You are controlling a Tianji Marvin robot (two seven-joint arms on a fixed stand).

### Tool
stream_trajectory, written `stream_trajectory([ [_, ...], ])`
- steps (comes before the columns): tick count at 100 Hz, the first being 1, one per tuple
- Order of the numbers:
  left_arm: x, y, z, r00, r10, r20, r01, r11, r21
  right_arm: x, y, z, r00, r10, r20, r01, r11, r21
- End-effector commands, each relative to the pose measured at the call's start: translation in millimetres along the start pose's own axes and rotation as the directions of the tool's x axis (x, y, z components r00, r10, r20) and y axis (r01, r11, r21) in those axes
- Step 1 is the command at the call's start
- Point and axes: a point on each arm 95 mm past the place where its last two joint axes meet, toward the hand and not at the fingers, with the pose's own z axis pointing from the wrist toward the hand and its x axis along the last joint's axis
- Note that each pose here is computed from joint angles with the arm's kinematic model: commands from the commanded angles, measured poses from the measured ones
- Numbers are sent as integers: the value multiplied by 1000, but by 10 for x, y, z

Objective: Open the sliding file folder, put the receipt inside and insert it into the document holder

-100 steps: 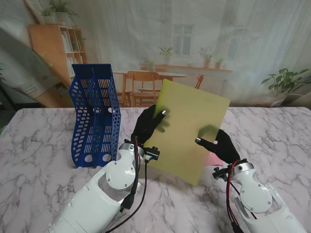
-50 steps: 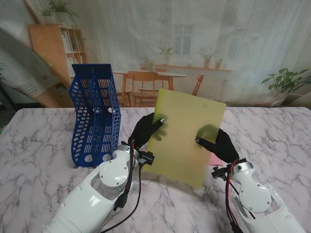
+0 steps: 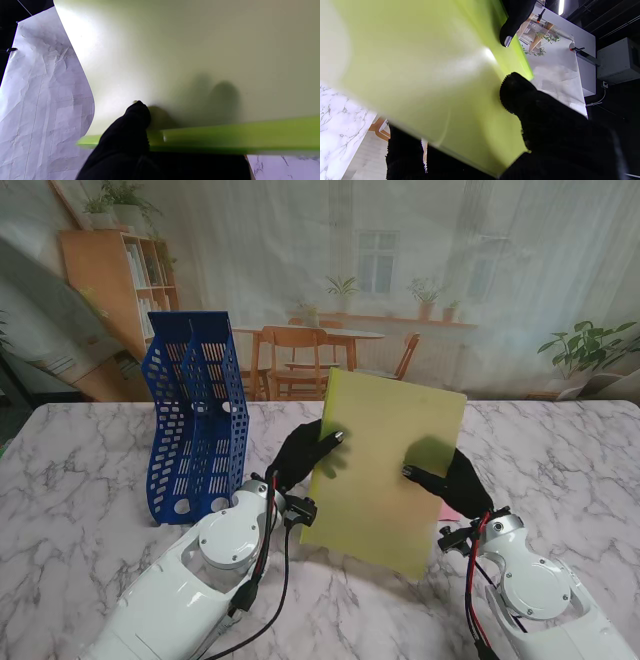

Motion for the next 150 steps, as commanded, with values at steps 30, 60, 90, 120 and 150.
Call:
stream_trajectory([
  [30,4,26,22,1000,30,2,-30,997,-72,56,-3,25,997,11,-78,-21,991,-131],
  [60,65,-99,23,997,71,-9,-71,994,-78,75,79,-18,992,7,-124,-32,979,-203],
  [90,90,-149,7,997,80,-4,-80,991,-108,83,153,-72,989,6,-146,-40,972,-230],
  [120,130,-186,8,997,72,17,-68,987,-148,104,168,-91,988,13,-151,-49,970,-238],
  [150,127,-186,19,998,56,8,-54,987,-152,112,147,-82,989,15,-148,-50,970,-236],
])
